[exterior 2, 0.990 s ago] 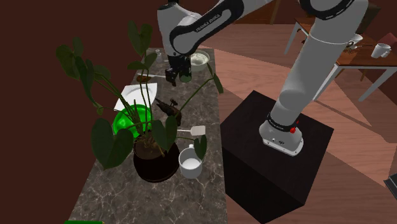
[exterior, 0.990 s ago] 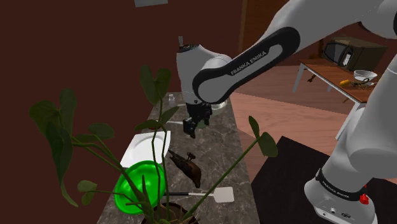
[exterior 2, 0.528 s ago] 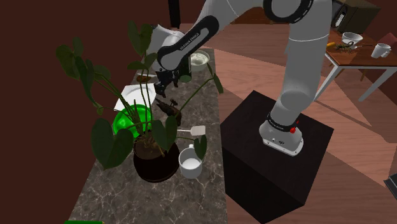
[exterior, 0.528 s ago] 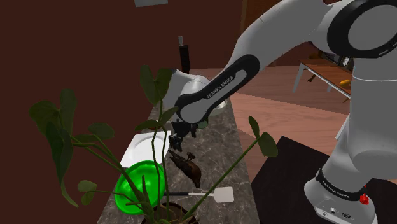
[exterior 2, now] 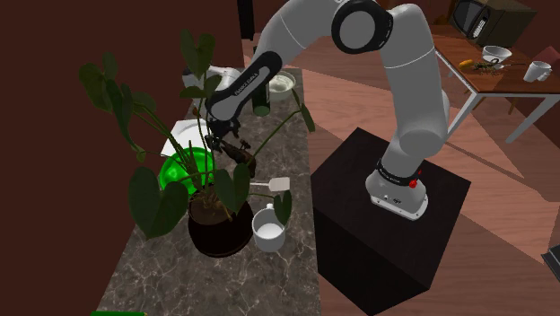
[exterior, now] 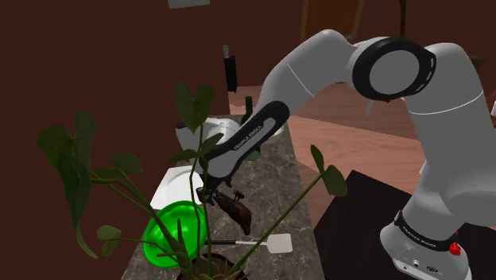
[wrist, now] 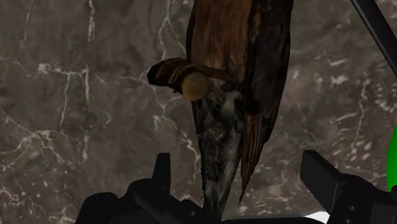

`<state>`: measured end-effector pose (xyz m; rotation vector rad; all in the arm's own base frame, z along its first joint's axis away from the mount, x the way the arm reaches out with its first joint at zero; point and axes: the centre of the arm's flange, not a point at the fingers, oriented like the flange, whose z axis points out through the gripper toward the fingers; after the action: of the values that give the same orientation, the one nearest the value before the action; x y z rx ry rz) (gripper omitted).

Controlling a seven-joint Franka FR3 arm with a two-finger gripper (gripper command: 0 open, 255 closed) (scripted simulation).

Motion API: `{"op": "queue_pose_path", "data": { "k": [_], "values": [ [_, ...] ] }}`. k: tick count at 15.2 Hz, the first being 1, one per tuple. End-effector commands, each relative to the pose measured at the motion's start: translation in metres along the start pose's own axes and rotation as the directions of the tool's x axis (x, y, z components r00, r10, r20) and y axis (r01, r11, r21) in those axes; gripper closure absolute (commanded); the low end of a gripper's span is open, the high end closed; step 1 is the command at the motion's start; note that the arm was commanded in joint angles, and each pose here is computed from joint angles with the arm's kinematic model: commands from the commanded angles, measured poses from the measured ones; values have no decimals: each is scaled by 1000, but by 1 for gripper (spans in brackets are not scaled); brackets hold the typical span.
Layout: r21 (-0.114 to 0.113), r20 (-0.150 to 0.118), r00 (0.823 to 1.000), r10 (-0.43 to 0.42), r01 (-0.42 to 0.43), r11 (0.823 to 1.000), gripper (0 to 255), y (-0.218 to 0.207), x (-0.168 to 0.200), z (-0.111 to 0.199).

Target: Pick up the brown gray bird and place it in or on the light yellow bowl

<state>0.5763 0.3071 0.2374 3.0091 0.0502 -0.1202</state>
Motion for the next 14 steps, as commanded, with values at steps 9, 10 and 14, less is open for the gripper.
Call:
{"op": "queue_pose_path", "data": {
  "k": [9,10,14],
  "values": [
    [-1,0,1000,0,0,1000,0,-3,3,36],
    [-1,0,1000,0,0,1000,0,-3,3,36],
    [-2,0,1000,0,0,1000,255,-3,3,36]
  ]
}}
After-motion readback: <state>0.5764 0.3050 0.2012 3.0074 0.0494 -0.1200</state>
